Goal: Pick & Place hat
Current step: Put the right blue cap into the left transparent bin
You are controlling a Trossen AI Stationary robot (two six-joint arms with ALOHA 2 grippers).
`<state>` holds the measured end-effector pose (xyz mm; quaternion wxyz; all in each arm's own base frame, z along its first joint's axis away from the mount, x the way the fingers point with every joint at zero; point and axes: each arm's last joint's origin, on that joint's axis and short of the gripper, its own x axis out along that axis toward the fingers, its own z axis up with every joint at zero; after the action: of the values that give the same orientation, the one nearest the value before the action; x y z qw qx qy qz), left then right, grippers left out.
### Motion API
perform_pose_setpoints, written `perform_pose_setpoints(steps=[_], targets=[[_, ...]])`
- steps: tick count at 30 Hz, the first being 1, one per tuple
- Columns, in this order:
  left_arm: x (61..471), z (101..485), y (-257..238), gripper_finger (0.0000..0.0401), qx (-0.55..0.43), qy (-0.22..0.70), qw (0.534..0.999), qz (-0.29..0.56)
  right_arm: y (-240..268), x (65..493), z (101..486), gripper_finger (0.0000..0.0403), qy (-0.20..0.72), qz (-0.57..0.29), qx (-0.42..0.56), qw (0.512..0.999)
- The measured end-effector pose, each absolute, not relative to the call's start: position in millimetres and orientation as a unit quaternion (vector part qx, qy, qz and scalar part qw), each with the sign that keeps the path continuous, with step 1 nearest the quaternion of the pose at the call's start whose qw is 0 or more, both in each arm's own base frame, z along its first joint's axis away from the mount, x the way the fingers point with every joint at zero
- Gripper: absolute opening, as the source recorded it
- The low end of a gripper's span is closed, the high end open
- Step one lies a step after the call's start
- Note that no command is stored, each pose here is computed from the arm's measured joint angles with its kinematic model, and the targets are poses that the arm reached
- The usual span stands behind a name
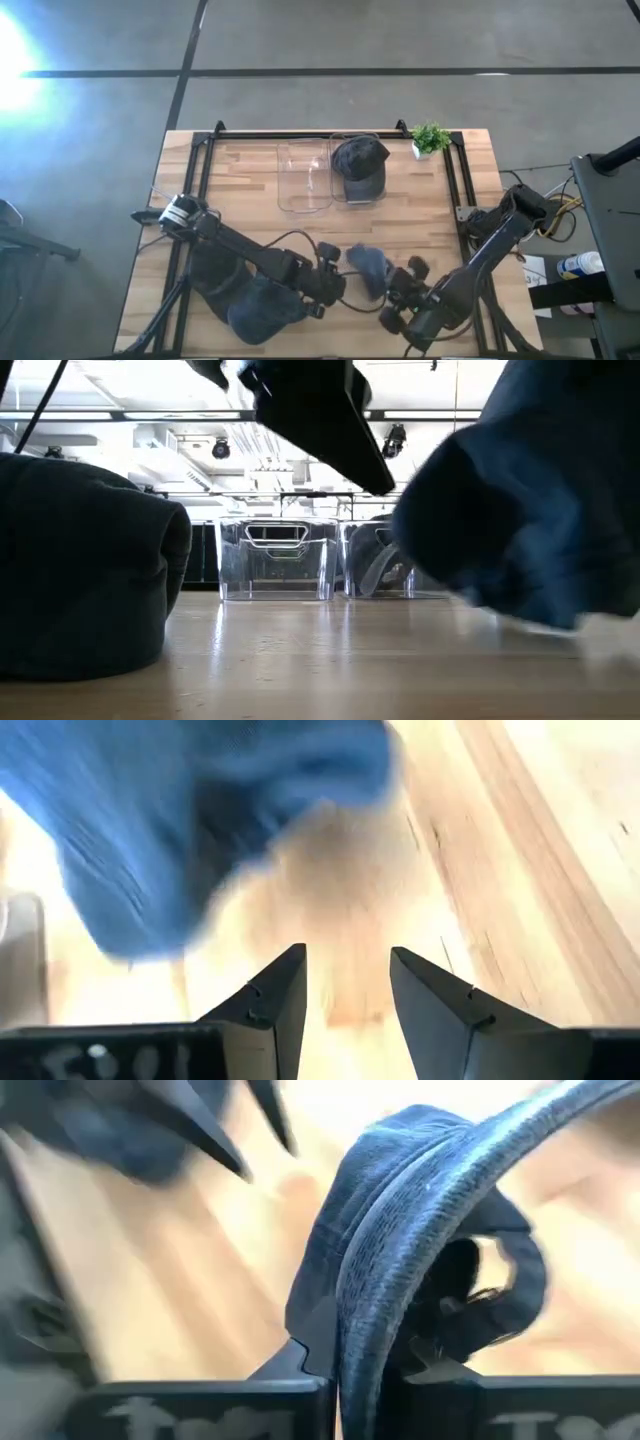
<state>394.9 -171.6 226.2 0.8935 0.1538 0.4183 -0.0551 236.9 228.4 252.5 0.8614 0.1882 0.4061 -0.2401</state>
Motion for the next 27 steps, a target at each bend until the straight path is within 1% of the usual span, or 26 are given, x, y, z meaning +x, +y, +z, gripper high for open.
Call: perform_pose_setpoints(steps=[4, 8, 11, 13, 16, 19, 21, 23, 25, 27], targets=[[391.9, 239.8, -169.5, 0.014, 0.144, 0.443, 0.884, -0.023, 224.8, 231.0, 278.0, 0.0014, 0.477, -0.215, 0.05, 0.851], [389.3, 244.0, -163.4, 0.014, 0.139, 0.458, 0.878, 0.028, 240.5, 237.2, 283.8, 0.0013, 0.531, -0.162, -0.097, 0.826], [384.0, 242.9, -154.2, 0.014, 0.131, 0.475, 0.867, 0.076, 262.3, 239.4, 275.2, 0.0013, 0.562, -0.122, -0.205, 0.792], [380.0, 242.4, -146.8, 0.014, 0.114, 0.485, 0.862, 0.098, 281.3, 238.8, 260.1, 0.0013, 0.58, -0.093, -0.272, 0.762], [374.3, 239.6, -137.8, 0.014, 0.098, 0.487, 0.86, 0.113, 313.1, 234.2, 232.7, 0.0013, 0.586, -0.044, -0.347, 0.731], [374.0, 231.9, -130.2, 0.014, 0.055, 0.469, 0.877, 0.086, 341.5, 229.5, 205.8, 0.0013, 0.582, -0.015, -0.397, 0.71], [377.1, 220.8, -125.8, 0.014, -0.002, 0.464, 0.885, 0.027, 358.8, 224.8, 179.1, 0.0013, 0.585, -0.003, -0.434, 0.685], [379.0, 206.9, -120.1, 0.014, -0.06, 0.465, 0.883, -0.02, 372.8, 222.1, 156.5, 0.0013, 0.586, 0.008, -0.46, 0.666], [379.9, 195.7, -116.0, 0.014, -0.109, 0.458, 0.881, -0.047, 384.7, 218.2, 143.8, 0.0013, 0.586, 0.02, -0.479, 0.653], [379.5, 187.6, -113.6, 0.014, -0.138, 0.448, 0.881, -0.062, 394.2, 215.6, 135.3, 0.0013, 0.584, 0.028, -0.484, 0.651]])
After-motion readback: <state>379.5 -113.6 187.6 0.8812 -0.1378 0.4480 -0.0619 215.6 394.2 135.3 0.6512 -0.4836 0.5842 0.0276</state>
